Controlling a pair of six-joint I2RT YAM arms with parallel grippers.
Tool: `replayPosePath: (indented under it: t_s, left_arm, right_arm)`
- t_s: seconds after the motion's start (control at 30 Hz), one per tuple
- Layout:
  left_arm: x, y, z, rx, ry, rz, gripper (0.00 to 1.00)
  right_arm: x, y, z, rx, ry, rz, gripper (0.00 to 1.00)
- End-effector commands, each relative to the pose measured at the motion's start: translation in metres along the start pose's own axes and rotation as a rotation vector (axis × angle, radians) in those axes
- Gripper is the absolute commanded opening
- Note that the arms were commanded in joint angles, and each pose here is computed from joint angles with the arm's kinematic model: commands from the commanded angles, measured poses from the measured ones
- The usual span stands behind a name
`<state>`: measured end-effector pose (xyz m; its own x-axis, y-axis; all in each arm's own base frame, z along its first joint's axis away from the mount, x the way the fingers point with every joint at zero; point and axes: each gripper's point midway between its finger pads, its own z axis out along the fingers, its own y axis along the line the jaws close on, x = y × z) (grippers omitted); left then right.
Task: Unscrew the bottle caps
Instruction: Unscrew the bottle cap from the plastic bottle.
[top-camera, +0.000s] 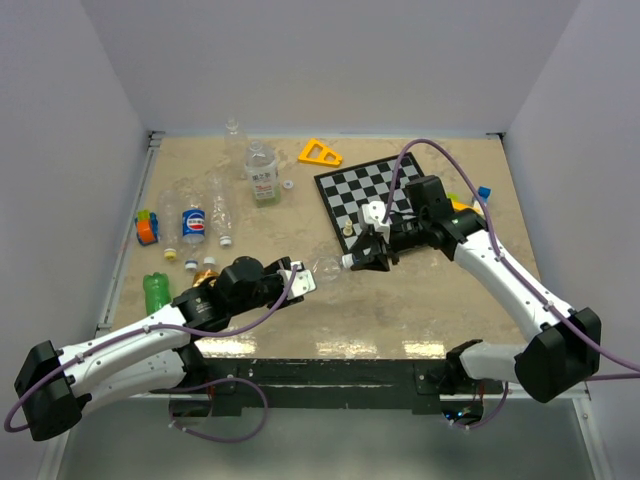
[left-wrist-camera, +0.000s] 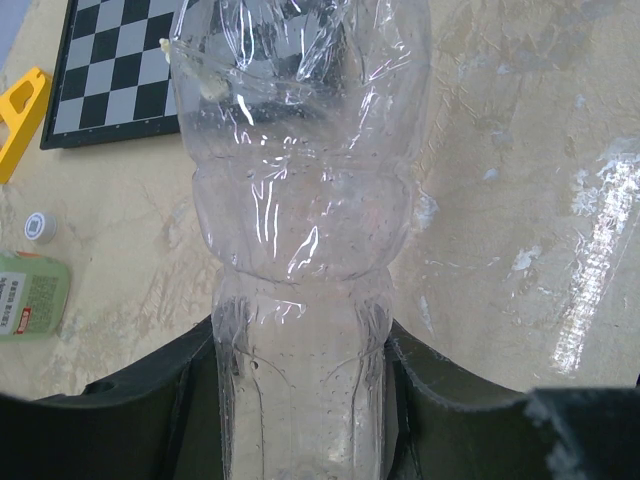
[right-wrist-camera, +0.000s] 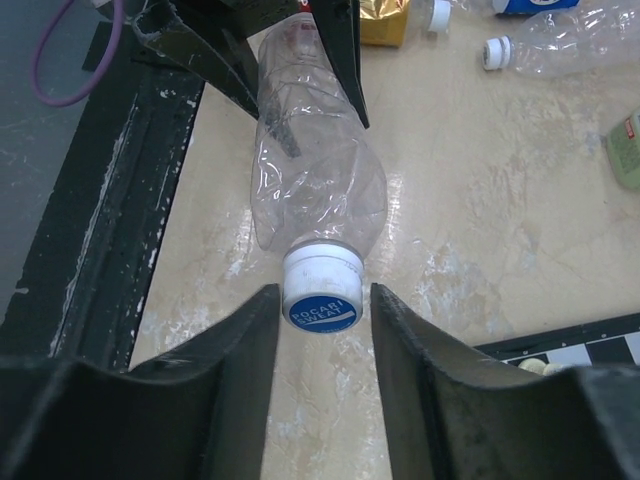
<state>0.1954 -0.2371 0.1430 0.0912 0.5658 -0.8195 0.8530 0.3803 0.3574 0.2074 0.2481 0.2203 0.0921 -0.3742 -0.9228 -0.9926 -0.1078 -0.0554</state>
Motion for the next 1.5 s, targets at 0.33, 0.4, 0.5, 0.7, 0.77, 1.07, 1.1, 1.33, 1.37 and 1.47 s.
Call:
replayPosePath:
  t_s: [0.33, 0.4, 0.5, 0.7, 0.77, 1.07, 1.1, 1.33, 1.37, 1.47]
  left_arm:
    - [-0.020, 0.012, -0.002, -0.040, -0.068, -0.005, 0.00]
    - [-0.020, 0.011, -0.002, -0.034, -0.069, -0.004, 0.00]
    - [-0.019, 0.009, -0.001, -0.022, -0.069, 0.001, 0.00]
    - [-0.019, 0.005, 0.000, -0.005, -0.074, 0.008, 0.00]
    - [-0.020, 0.005, 0.000, -0.005, -0.077, 0.010, 0.00]
    - [-0.019, 0.003, 0.002, 0.008, -0.075, 0.013, 0.00]
    - [-0.018, 0.002, 0.002, 0.009, -0.074, 0.012, 0.00]
    - [-0.019, 0.002, 0.001, 0.011, -0.076, 0.015, 0.00]
    - [-0.018, 0.002, 0.001, 0.012, -0.075, 0.013, 0.00]
    - [-0.019, 0.002, 0.001, 0.014, -0.078, 0.013, 0.00]
  right_arm:
    - [-0.002, 0.008, 0.001, -0.038, 0.004, -0.070, 0.00]
    - [0.001, 0.012, -0.001, -0.059, 0.022, -0.127, 0.00]
    - [0.007, 0.015, -0.005, -0.095, 0.057, -0.309, 0.00]
    - [0.012, -0.005, -0.022, -0.072, 0.216, -0.907, 0.00]
    - [-0.001, -0.015, -0.030, -0.001, 0.245, -1.060, 0.00]
    - [-0.003, -0.009, -0.030, 0.052, 0.214, -1.026, 0.00]
    - [-0.001, -0.007, -0.030, 0.049, 0.212, -1.023, 0.00]
    - [-0.007, 0.003, -0.026, 0.050, 0.138, -0.947, 0.02]
    - [-0.010, 0.006, -0.025, 0.049, 0.114, -0.920, 0.07]
    - [-0.019, 0.016, -0.026, 0.064, 0.055, -0.836, 0.29]
